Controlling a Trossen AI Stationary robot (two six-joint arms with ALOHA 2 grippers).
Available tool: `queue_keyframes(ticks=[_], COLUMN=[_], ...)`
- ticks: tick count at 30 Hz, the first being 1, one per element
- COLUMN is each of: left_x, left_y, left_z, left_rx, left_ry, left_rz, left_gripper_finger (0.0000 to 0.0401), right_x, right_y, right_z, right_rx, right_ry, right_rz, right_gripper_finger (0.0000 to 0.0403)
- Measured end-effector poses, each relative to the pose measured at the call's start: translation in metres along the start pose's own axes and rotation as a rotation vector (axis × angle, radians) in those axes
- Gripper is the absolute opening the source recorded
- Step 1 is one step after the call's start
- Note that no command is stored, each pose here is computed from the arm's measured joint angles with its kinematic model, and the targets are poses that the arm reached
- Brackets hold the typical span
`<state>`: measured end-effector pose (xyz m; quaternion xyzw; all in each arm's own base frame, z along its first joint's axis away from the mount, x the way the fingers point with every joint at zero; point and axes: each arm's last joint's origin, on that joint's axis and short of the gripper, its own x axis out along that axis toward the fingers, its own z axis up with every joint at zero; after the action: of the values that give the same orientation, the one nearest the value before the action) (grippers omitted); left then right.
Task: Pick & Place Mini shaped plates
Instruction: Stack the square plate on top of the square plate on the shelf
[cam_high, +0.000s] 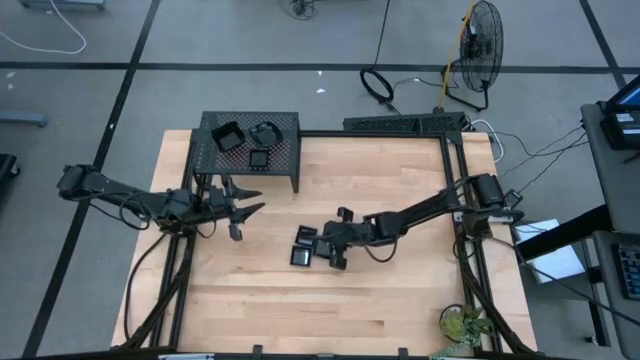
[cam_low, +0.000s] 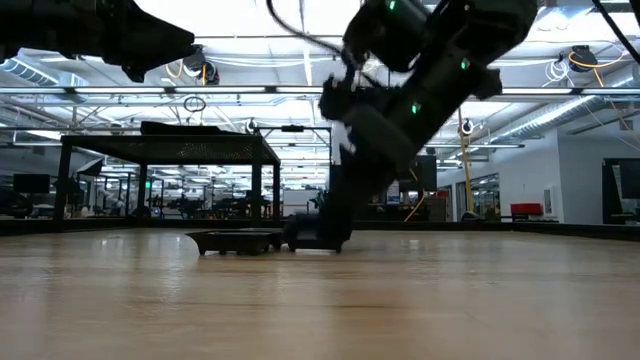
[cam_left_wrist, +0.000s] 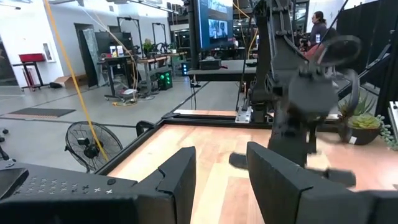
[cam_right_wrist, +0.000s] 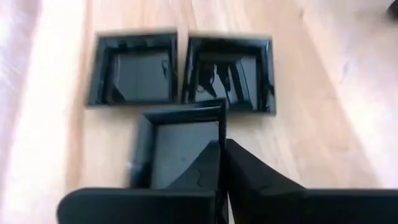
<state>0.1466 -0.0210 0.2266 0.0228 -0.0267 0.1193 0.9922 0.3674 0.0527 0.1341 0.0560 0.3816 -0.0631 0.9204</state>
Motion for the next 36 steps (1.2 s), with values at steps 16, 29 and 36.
queue_keyframes(ticks=[16,29,36], left_x=[0.023,0.100,0.122], left_y=[-0.021,-0.052,-0.057], left_z=[-0.014,-0.013,-0.017], left_rx=[-0.043,0.118,0.162], left_ry=[0.004,0.182,0.212], left_rz=[-0.282,-0.064,-0.038], left_gripper_finger=[0.0147,0.0212,0.0218], right_x=[-0.082,-0.067,-0.069], right_y=[0.028,0.048,0.051], right_z=[0.048,0.043,0.044], right_rx=[-0.102,-0.270,-0.278], right_ry=[-0.467,-0.502,-0.521], right_rz=[-0.561,-0.634,-0.629], right_gripper_finger=[0.0001,0.0000,0.0000])
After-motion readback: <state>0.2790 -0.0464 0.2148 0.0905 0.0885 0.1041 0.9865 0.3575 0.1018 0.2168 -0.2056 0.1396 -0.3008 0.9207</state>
